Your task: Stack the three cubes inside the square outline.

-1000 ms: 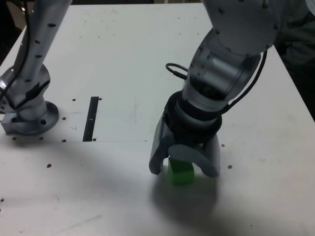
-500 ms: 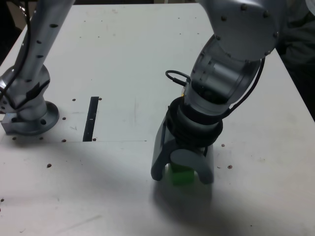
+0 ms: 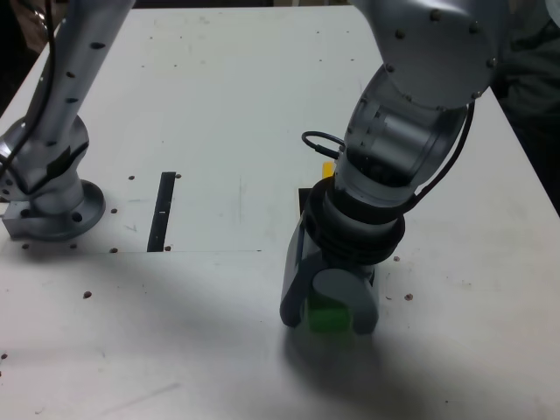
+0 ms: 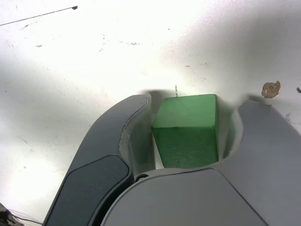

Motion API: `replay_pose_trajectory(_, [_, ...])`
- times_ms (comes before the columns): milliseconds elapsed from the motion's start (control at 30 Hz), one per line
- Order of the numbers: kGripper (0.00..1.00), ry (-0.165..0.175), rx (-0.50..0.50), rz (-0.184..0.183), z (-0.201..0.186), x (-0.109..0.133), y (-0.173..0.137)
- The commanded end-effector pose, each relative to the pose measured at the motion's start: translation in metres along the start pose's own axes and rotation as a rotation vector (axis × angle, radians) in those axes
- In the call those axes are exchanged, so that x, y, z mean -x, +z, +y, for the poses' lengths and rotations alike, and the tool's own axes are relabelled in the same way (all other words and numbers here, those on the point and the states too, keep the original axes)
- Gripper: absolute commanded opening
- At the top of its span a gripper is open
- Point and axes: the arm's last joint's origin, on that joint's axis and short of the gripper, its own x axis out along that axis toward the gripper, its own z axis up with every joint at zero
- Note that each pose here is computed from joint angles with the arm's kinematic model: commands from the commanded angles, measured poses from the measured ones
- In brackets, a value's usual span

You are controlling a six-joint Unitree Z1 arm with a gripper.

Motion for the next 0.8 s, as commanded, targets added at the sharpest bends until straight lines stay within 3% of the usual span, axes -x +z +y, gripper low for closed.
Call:
replay_pose_trajectory(0, [0.25,0.0,0.0,0.002,0.0,-0.001,0.001])
replay_pose_trajectory(367, [0.25,0.001,-0.006,0.0,0.001,0.005,-0.003])
replay_pose_trajectory(767, [0.25,0.033,-0.011,-0.029,0.01,0.041,-0.033])
